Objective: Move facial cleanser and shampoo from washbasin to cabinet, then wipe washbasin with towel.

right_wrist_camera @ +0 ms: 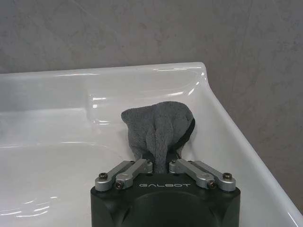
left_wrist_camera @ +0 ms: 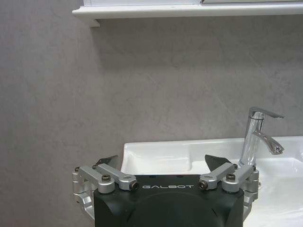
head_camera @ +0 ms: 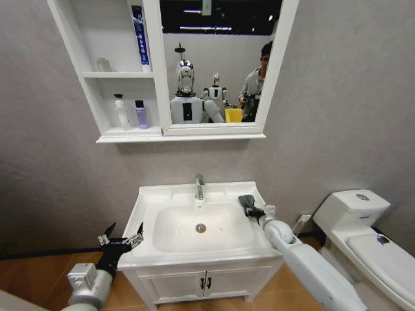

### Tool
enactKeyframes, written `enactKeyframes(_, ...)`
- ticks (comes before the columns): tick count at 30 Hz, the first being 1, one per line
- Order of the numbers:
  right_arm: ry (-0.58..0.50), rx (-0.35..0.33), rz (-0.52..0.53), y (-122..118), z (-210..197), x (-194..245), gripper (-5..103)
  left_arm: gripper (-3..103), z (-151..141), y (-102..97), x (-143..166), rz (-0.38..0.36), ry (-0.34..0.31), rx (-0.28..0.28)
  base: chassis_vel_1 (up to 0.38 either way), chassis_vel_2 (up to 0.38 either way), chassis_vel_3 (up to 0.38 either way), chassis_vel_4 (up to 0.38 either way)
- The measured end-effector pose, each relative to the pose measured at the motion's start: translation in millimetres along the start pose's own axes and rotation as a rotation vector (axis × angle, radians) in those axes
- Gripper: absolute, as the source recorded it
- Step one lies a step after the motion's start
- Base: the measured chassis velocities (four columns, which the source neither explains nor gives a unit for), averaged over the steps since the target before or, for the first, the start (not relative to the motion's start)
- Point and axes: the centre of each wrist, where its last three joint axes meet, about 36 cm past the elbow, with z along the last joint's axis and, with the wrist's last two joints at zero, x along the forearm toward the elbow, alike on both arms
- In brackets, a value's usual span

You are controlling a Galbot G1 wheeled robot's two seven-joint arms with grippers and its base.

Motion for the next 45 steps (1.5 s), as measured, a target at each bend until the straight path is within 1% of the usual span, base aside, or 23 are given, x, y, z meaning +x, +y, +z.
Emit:
enactKeyframes(2,-0.011,-0.013,-0.029,5,-7,8,4,100,0,-0.5,0,-0.001,-0.002,0.000,0.000,0.000,0.000,0.000)
enactKeyframes(6,-0.034,-0.016,-0.068,14,-19,20,4,100,1,-1.4,1,0.000,-0.001,-0.003,0.000,0.000,0.000,0.000)
enactKeyframes(8,-0.052,-0.011,-0.103,27,-28,34,4,100,1,-3.3,2,0.004,0.000,-0.008,0.000,0.000,0.000,0.000)
enactKeyframes(9,-0.052,-0.011,-0.103,27,-28,34,4,100,1,-3.3,2,0.004,0.000,-0.008,0.000,0.000,0.000,0.000)
enactKeyframes(10,-0.048,-0.007,-0.126,37,-29,43,4,100,2,-4.7,3,0.007,0.001,-0.011,0.000,0.000,0.000,0.000)
enactKeyframes(11,-0.033,-0.003,-0.146,45,-27,50,4,100,2,-5.8,4,0.008,0.001,-0.012,0.000,0.000,0.000,0.000)
enactKeyframes(12,-0.033,-0.003,-0.146,45,-27,50,4,100,2,-5.8,4,0.008,0.001,-0.012,0.000,0.000,0.000,0.000)
enactKeyframes(13,-0.007,0.006,-0.166,54,-20,55,4,100,2,-7.5,4,0.009,0.001,-0.010,0.000,0.000,0.000,0.000)
enactKeyframes(15,0.007,0.011,-0.172,58,-14,56,4,100,2,-8.5,4,0.011,0.002,-0.008,0.000,0.000,0.000,0.000)
enactKeyframes(17,0.058,0.014,-0.165,66,4,56,4,100,2,-10.2,6,0.017,0.004,-0.011,0.000,0.000,0.000,0.000)
enactKeyframes(19,0.091,0.019,-0.153,69,15,54,4,100,2,-9.6,7,0.015,0.006,-0.014,0.000,0.000,0.000,0.000)
enactKeyframes(24,0.111,0.037,-0.132,68,22,57,4,100,3,-8.2,7,0.008,0.004,-0.016,0.000,0.000,0.000,0.000)
enactKeyframes(28,0.128,0.090,-0.115,53,15,68,4,100,5,-12.3,3,0.003,-0.006,0.002,0.000,0.000,0.000,0.000)
enactKeyframes(31,0.146,0.101,-0.108,51,20,67,4,100,6,-13.6,4,-0.004,-0.013,0.011,0.000,0.000,0.000,0.000)
enactKeyframes(38,0.191,0.097,-0.091,54,31,62,4,100,6,-12.7,3,-0.015,-0.022,0.012,0.000,0.000,0.000,0.000)
enactKeyframes(40,0.219,0.078,-0.089,62,35,57,4,100,7,-14.2,3,-0.014,-0.022,0.014,0.000,0.000,0.000,0.000)
enactKeyframes(41,0.219,0.078,-0.089,62,35,57,4,100,7,-14.2,3,-0.014,-0.022,0.014,0.000,0.000,0.000,0.000)
enactKeyframes(43,0.259,0.056,-0.086,71,40,51,4,100,7,-14.9,4,-0.015,-0.022,0.014,0.000,0.000,0.000,0.000)
enactKeyframes(45,0.271,0.053,-0.083,73,42,50,4,100,7,-14.6,4,-0.016,-0.023,0.014,0.000,0.000,0.000,0.000)
